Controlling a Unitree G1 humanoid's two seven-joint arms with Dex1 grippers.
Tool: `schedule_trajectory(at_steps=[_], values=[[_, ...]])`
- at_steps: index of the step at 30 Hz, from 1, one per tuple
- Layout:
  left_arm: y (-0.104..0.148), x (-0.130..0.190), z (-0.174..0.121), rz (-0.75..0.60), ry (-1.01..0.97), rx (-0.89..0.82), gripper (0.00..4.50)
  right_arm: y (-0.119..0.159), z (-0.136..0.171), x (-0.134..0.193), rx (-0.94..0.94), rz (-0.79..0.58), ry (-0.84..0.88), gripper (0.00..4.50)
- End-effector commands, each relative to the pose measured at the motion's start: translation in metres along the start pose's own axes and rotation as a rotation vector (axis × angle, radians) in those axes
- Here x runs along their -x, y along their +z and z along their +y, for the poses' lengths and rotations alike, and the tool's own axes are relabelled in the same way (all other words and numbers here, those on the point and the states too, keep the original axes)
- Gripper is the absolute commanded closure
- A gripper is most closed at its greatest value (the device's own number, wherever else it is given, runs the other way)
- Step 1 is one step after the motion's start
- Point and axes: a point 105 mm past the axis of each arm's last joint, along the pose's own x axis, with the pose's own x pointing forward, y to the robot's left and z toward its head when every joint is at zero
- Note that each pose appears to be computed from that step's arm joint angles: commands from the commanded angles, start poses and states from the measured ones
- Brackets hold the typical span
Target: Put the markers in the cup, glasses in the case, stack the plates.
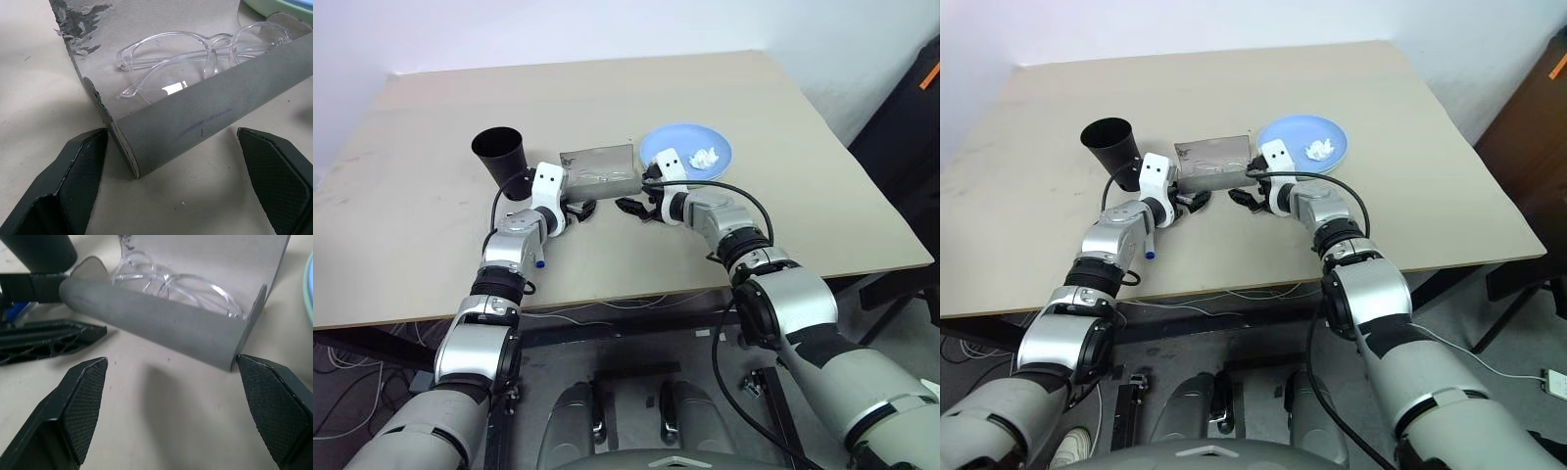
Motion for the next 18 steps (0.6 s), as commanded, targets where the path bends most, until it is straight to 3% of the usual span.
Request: schedule_trajectory(at_steps=[1, 18], values=[[-0.001, -0.002, -0.016, 0.004, -0.077, -0.018, 0.06, 0.022, 0.006, -0.003, 0.028, -0.061, 0.009, 0.06], [0.012, 0.015, -0.031, -0.020, -0.186, -0.081, 0.06, 0.035, 0.010, 0.011, 0.070, -0.087, 0.165, 0.06]])
